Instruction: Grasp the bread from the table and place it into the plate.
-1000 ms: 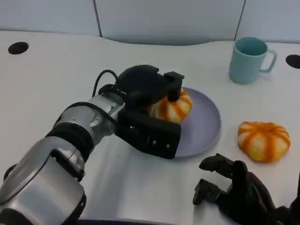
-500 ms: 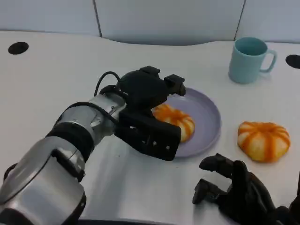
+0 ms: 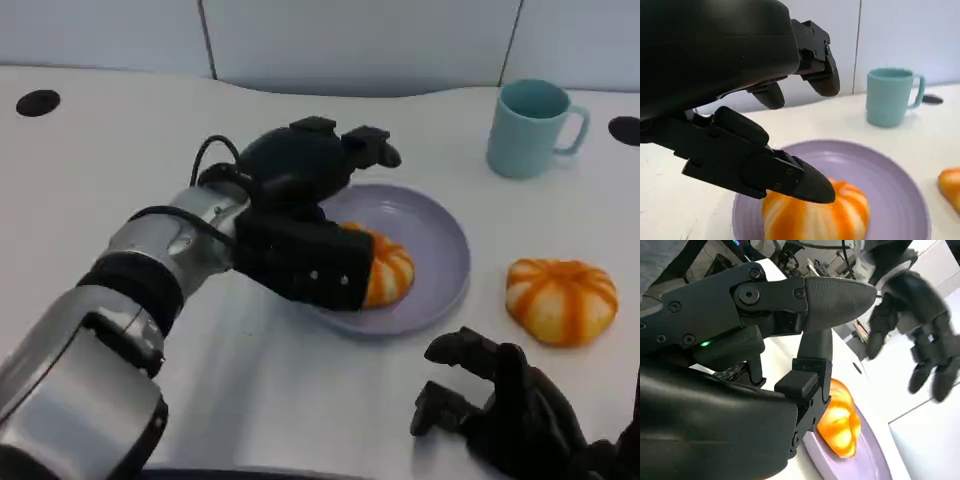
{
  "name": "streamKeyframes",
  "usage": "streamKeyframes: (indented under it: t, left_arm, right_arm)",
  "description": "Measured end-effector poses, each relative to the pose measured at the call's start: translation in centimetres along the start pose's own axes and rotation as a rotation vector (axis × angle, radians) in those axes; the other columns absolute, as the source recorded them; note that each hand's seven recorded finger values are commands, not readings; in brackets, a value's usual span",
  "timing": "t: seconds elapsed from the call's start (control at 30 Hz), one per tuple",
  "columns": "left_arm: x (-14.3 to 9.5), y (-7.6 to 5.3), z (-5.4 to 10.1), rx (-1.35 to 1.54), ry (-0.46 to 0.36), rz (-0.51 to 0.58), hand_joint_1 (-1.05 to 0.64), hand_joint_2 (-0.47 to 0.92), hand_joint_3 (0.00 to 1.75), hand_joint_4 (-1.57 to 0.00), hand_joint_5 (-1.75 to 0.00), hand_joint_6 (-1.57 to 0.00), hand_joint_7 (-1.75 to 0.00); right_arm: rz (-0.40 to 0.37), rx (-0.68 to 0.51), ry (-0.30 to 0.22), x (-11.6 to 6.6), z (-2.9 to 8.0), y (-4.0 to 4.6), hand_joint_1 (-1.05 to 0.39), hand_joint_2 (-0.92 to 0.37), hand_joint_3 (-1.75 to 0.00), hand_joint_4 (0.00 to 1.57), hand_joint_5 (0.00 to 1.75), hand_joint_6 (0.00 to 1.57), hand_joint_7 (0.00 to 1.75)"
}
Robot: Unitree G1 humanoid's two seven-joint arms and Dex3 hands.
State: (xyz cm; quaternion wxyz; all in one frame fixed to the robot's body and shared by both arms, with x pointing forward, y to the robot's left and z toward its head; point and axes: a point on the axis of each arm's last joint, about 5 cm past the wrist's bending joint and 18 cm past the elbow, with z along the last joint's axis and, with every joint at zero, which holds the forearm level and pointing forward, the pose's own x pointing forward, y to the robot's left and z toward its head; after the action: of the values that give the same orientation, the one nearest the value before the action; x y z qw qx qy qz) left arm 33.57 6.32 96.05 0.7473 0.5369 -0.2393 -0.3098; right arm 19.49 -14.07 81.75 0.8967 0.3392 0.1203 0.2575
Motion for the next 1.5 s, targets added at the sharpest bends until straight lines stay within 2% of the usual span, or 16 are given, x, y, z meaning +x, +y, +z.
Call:
streamKeyframes:
  t: [0.1, 0.3, 0.5, 0.73, 0.93, 1.23, 1.5]
  left_arm:
    - [-0.8, 0.7, -1.0, -0.081, 0.014, 0.020, -0.78, 0.92, 0.17, 0.00, -0.78, -0.05, -0.65]
    - [-3.3, 0.3, -3.0, -0.224, 0.037, 0.056, -0.74, 0.92, 0.19, -0.05, -0.75, -0.20, -0.42]
    - [-4.7, 0.6, -3.7, -0.280, 0.005, 0.129, -0.71, 0.92, 0.22, -0.10, -0.69, -0.29, -0.28]
    - [-6.8, -0.3, -4.4, -0.334, -0.008, 0.174, -0.69, 0.92, 0.24, -0.17, -0.69, -0.35, -0.23]
    - [-9.0, -1.6, -4.9, -0.461, -0.010, 0.228, -0.63, 0.92, 0.24, -0.22, -0.80, -0.45, -0.17]
    - [-12.2, -3.1, -5.0, -0.715, -0.009, 0.342, -0.63, 0.92, 0.24, -0.25, -0.89, -0.55, -0.14]
    - [-16.2, -6.3, -4.4, -0.971, -0.008, 0.421, -0.66, 0.92, 0.24, -0.31, -0.90, -0.60, -0.15]
  right_arm:
    - [0.002, 0.014, -0.006, 0.0, 0.0, -0.16, -0.53, -0.92, -0.41, 0.76, 1.46, 0.63, 1.12]
    - [-0.013, 0.003, -0.024, -0.1, 0.1, -0.37, -0.53, -0.92, -0.45, 0.74, 1.49, 0.61, 1.14]
    - [-0.036, -0.022, -0.041, -0.1, 0.2, -0.48, -0.53, -0.92, -0.46, 0.72, 1.49, 0.60, 1.14]
    - [-0.064, -0.051, -0.068, -0.4, 0.3, -0.55, -0.51, -0.92, -0.45, 0.70, 1.50, 0.61, 1.14]
    - [-0.104, -0.063, -0.110, -0.9, 0.0, -0.49, -0.53, -0.92, -0.43, 0.71, 1.50, 0.61, 1.13]
    - [-0.114, -0.066, -0.124, -1.1, -0.1, -0.43, -0.52, -0.92, -0.43, 0.69, 1.52, 0.59, 1.15]
    - [-0.112, -0.066, -0.122, -1.1, 0.0, -0.42, -0.51, -0.92, -0.45, 0.69, 1.51, 0.59, 1.16]
